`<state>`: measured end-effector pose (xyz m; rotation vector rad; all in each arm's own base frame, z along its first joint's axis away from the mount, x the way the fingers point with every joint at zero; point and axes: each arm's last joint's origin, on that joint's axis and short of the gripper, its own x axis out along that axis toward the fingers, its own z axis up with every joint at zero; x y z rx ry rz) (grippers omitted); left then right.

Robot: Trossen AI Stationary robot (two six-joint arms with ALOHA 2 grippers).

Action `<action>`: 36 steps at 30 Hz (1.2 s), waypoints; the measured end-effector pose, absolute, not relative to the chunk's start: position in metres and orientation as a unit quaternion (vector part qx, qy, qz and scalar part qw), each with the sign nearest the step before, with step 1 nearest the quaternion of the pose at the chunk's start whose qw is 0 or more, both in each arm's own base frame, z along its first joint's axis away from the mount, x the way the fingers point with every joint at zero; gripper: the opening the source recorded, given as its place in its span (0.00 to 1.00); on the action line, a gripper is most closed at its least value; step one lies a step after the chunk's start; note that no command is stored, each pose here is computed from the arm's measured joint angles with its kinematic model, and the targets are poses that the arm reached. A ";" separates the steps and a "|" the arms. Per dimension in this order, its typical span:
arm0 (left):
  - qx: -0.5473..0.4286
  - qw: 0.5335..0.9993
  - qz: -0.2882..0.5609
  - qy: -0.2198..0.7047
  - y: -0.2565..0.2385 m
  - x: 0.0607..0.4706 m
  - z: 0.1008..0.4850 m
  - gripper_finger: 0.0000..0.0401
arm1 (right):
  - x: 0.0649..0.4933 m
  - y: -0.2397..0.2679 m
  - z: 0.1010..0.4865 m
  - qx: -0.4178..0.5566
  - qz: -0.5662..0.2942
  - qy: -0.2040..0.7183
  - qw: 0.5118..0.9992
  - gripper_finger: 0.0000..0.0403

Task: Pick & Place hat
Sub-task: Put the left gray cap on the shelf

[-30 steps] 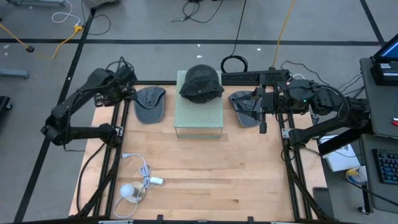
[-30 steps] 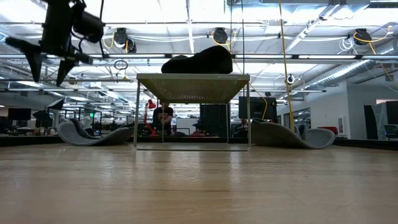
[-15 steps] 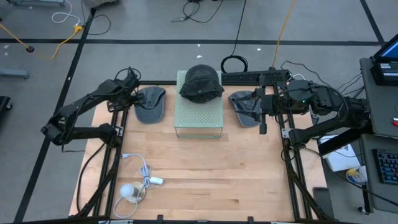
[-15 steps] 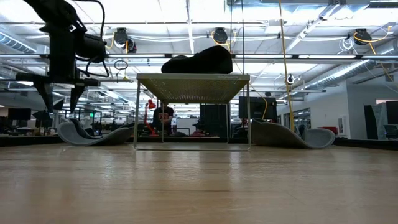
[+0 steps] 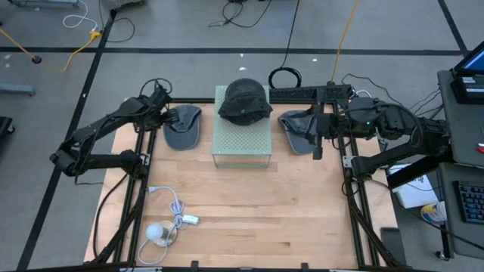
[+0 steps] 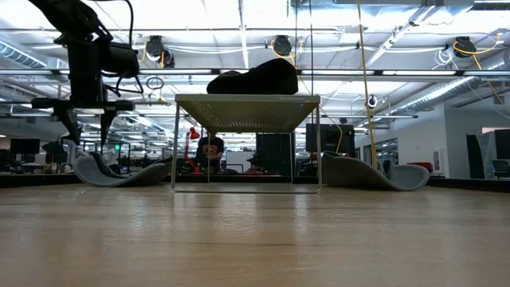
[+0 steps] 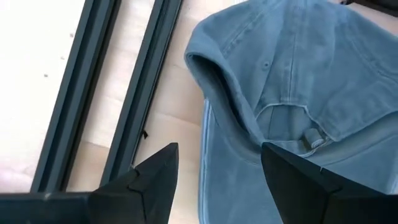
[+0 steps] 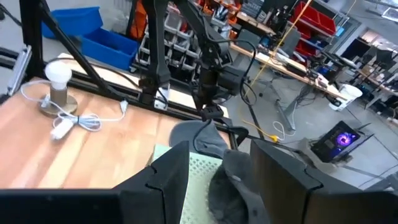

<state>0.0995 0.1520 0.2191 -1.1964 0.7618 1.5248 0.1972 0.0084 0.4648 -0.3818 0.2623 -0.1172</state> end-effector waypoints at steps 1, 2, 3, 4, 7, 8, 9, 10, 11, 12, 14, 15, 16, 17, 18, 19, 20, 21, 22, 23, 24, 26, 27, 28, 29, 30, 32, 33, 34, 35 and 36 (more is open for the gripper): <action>-0.498 0.502 0.634 0.314 0.152 0.100 0.219 0.58 | 0.197 0.008 0.465 -0.186 -0.058 0.128 0.972 0.41; -0.500 0.499 0.635 0.313 0.153 0.100 0.218 0.58 | 0.197 0.008 0.465 -0.181 -0.058 0.126 0.974 0.41; -0.501 0.498 0.634 0.314 0.153 0.100 0.217 0.58 | 0.197 0.009 0.465 -0.177 -0.059 0.126 0.974 0.41; -0.501 0.497 0.634 0.315 0.154 0.101 0.216 0.58 | 0.197 0.009 0.465 -0.173 -0.059 0.126 0.975 0.41; -0.497 0.497 0.631 0.327 0.158 0.103 0.212 0.58 | 0.197 0.009 0.465 -0.167 -0.060 0.125 0.976 0.41; -0.497 0.499 0.627 0.331 0.159 0.105 0.210 0.58 | 0.197 0.009 0.465 -0.167 -0.060 0.125 0.976 0.41; -0.498 0.502 0.623 0.335 0.160 0.106 0.209 0.58 | 0.197 0.009 0.465 -0.166 -0.060 0.125 0.976 0.41; -0.499 0.503 0.619 0.340 0.161 0.107 0.207 0.58 | 0.197 0.009 0.465 -0.165 -0.060 0.125 0.976 0.41; -0.499 0.504 0.616 0.344 0.163 0.108 0.205 0.58 | 0.197 0.009 0.465 -0.163 -0.060 0.125 0.977 0.41; -0.499 0.506 0.612 0.347 0.164 0.109 0.204 0.58 | 0.197 0.009 0.465 -0.161 -0.061 0.125 0.977 0.41; -0.500 0.510 0.607 0.347 0.167 0.112 0.201 0.58 | 0.197 0.009 0.465 -0.157 -0.061 0.125 0.978 0.41; -0.502 0.510 0.606 0.349 0.168 0.112 0.200 0.58 | 0.197 0.009 0.465 -0.156 -0.061 0.125 0.978 0.41; -0.502 0.508 0.605 0.351 0.168 0.113 0.199 0.58 | 0.197 0.009 0.465 -0.154 -0.062 0.125 0.978 0.41; -0.502 0.506 0.606 0.353 0.169 0.113 0.198 0.58 | 0.197 0.009 0.465 -0.153 -0.062 0.125 0.978 0.41; -0.502 0.505 0.605 0.356 0.169 0.113 0.197 0.58 | 0.197 0.009 0.465 -0.153 -0.062 0.125 0.978 0.41; -0.501 0.505 0.605 0.357 0.169 0.113 0.197 0.58 | 0.197 0.009 0.465 -0.153 -0.062 0.124 0.978 0.41; -0.500 0.505 0.605 0.358 0.169 0.113 0.196 0.58 | 0.197 0.009 0.465 -0.153 -0.062 0.124 0.978 0.41; -0.499 0.506 0.605 0.358 0.170 0.114 0.197 0.58 | 0.197 0.009 0.465 -0.153 -0.062 0.124 0.978 0.41; -0.499 0.507 0.605 0.357 0.170 0.114 0.197 0.58 | 0.197 0.009 0.465 -0.153 -0.062 0.124 0.978 0.41; -0.499 0.508 0.605 0.357 0.170 0.114 0.197 0.58 | 0.197 0.009 0.465 -0.153 -0.062 0.124 0.978 0.41; -0.499 0.508 0.606 0.356 0.170 0.114 0.197 0.58 | 0.197 0.009 0.465 -0.153 -0.062 0.124 0.978 0.41; -0.498 0.511 0.605 0.352 0.171 0.114 0.197 0.58 | 0.197 0.009 0.465 -0.153 -0.062 0.125 0.978 0.41; -0.498 0.513 0.605 0.350 0.171 0.115 0.197 0.58 | 0.197 0.009 0.465 -0.154 -0.062 0.125 0.978 0.41; -0.499 0.514 0.605 0.347 0.172 0.115 0.197 0.58 | 0.197 0.009 0.465 -0.153 -0.062 0.125 0.978 0.41; -0.501 0.516 0.604 0.344 0.172 0.115 0.197 0.58 | 0.197 0.009 0.465 -0.153 -0.062 0.125 0.978 0.41; -0.502 0.519 0.602 0.341 0.173 0.116 0.197 0.58 | 0.197 0.009 0.465 -0.153 -0.062 0.125 0.978 0.41; -0.505 0.523 0.598 0.337 0.173 0.117 0.198 0.58 | 0.197 0.009 0.465 -0.153 -0.062 0.125 0.978 0.41; -0.506 0.523 0.597 0.337 0.173 0.117 0.198 0.58 | 0.197 0.009 0.465 -0.153 -0.062 0.125 0.978 0.41; -0.506 0.523 0.596 0.337 0.173 0.117 0.198 0.58 | 0.197 0.009 0.465 -0.153 -0.062 0.125 0.978 0.41; -0.507 0.523 0.596 0.338 0.173 0.117 0.198 0.58 | 0.197 0.009 0.465 -0.153 -0.062 0.125 0.978 0.41; -0.507 0.523 0.596 0.338 0.173 0.117 0.198 0.58 | 0.197 0.009 0.465 -0.153 -0.062 0.125 0.978 0.41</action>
